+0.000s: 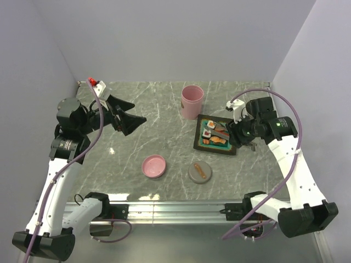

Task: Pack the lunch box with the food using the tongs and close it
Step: Pick up the food using the clamp

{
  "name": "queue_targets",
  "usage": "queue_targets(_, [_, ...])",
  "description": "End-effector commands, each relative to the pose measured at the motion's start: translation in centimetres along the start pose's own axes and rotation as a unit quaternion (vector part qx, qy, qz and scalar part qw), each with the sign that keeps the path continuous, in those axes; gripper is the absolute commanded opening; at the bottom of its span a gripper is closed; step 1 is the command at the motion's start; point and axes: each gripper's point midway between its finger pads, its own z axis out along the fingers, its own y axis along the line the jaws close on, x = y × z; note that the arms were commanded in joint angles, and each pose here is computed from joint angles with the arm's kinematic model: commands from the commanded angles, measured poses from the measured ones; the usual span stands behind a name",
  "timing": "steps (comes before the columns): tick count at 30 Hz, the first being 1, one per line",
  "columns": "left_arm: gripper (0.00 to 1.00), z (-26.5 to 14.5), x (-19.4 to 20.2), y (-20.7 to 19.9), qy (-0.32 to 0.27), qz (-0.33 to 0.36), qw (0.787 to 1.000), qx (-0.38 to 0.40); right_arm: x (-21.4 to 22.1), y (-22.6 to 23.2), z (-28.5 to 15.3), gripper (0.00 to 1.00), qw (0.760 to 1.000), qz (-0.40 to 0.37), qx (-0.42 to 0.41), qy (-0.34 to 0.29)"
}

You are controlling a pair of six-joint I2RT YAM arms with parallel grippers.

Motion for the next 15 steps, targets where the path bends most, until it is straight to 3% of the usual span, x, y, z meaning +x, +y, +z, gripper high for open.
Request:
queue_targets(1, [0.99, -0.1, -0.5, 0.6, 0.0, 0.017, 1.0, -0.013, -0.6, -3.0, 0.2, 0.53, 0.999, -0.004, 0.053, -0.002])
queue_targets(8, [1.0, -0.1, -0.5, 1.3, -0.006, 0.014, 0.999, -0.03, -3.1, -5.6, 1.9, 0.54, 0.994, 0.076, 0.079, 0.011])
queue_targets(15, [0.99, -0.1, 0.0, 1.6, -0.004, 0.014, 0.999, -0.031, -3.7, -7.5, 4.8, 0.54, 0.99, 0.102, 0.095, 0.028])
